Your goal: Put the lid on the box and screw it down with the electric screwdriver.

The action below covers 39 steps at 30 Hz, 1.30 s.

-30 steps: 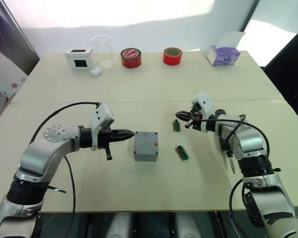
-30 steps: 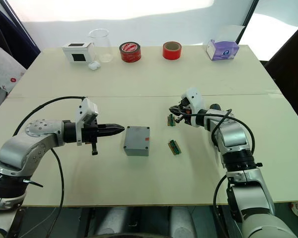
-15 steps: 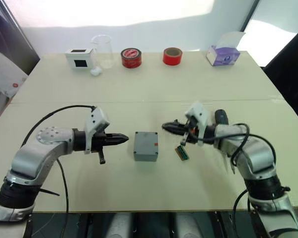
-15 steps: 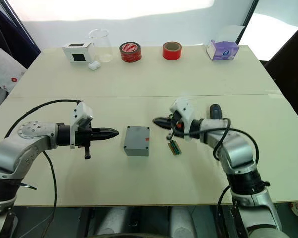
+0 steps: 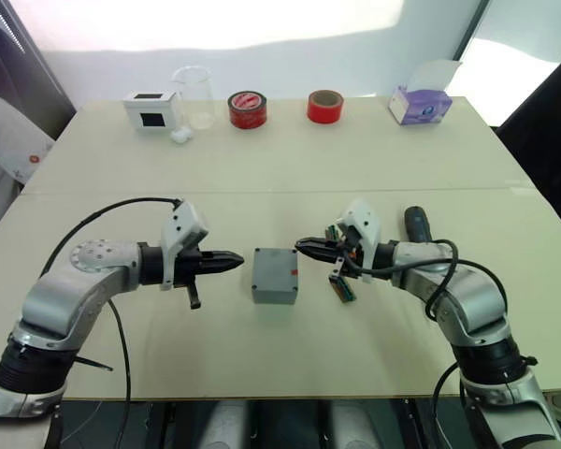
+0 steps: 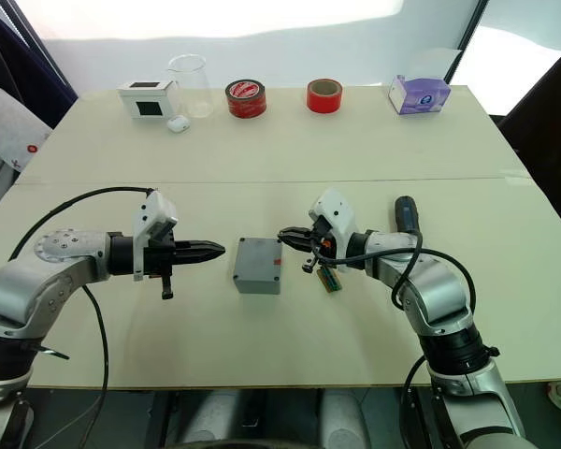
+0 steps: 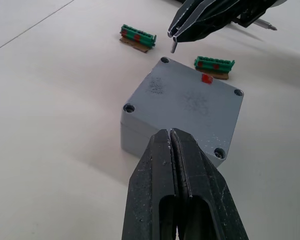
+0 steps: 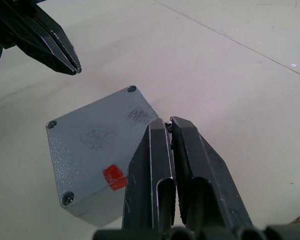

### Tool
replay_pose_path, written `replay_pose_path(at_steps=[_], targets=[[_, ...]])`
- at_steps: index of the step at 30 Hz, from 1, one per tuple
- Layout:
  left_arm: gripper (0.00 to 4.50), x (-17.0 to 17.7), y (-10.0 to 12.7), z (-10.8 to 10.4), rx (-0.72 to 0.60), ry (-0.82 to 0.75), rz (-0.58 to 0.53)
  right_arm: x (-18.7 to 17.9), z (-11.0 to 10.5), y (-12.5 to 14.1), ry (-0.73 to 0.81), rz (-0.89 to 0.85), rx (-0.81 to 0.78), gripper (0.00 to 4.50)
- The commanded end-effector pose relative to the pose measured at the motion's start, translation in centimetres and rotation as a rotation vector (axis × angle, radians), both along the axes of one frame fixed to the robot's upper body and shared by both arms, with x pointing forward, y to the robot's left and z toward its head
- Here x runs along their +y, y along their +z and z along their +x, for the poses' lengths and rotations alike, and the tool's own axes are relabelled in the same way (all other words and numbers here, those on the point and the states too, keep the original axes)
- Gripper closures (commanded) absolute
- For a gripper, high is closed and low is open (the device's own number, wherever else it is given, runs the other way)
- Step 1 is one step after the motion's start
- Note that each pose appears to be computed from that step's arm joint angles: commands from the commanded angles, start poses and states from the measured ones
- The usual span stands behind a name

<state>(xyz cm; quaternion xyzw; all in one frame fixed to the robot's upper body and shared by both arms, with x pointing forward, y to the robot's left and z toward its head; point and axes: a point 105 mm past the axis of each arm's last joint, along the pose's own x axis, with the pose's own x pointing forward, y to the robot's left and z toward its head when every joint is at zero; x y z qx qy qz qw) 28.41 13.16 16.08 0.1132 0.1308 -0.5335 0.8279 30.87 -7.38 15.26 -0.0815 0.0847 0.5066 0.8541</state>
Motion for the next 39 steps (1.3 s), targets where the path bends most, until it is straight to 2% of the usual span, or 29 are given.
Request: replay_pose_path(at_steps=[1, 25, 26, 27, 30, 36, 38, 39], targets=[[4.50, -0.6, 1.2, -0.3, -0.044, -0.025, -0.010, 0.6, 0.0, 1.0, 0.022, 0.017, -0.043, 4.42], [4.50, -0.7, 1.2, -0.2, -0.049, -0.017, -0.015, 0.4, 0.6, -0.1, 0.017, -0.023, -0.035, 4.42], [4.50, -0.8, 1.2, -0.2, -0.049, -0.018, -0.016, 0.4, 0.6, -0.1, 0.017, -0.025, -0.034, 4.17], [4.50, -0.8, 1.2, -0.2, -0.049, -0.018, -0.017, 0.4, 0.6, -0.2, 0.017, -0.026, -0.033, 4.17], [4.50, -0.8, 1.2, -0.2, -0.049, -0.019, -0.018, 0.2, 0.4, -0.2, 0.021, -0.031, -0.027, 3.13], [4.50, -0.9, 1.4, -0.1, -0.054, -0.026, -0.030, -0.6, 0.5, 0.4, -0.007, -0.030, -0.029, 0.68], [4.50, -1.1, 1.6, -0.1, -0.059, -0.032, -0.040, -1.1, 0.7, 0.9, -0.025, -0.020, -0.031, 0.05], [4.50, -1.3, 1.8, -0.1, -0.063, -0.036, -0.049, -1.4, 0.8, 1.4, -0.040, -0.004, -0.027, 0.05]])
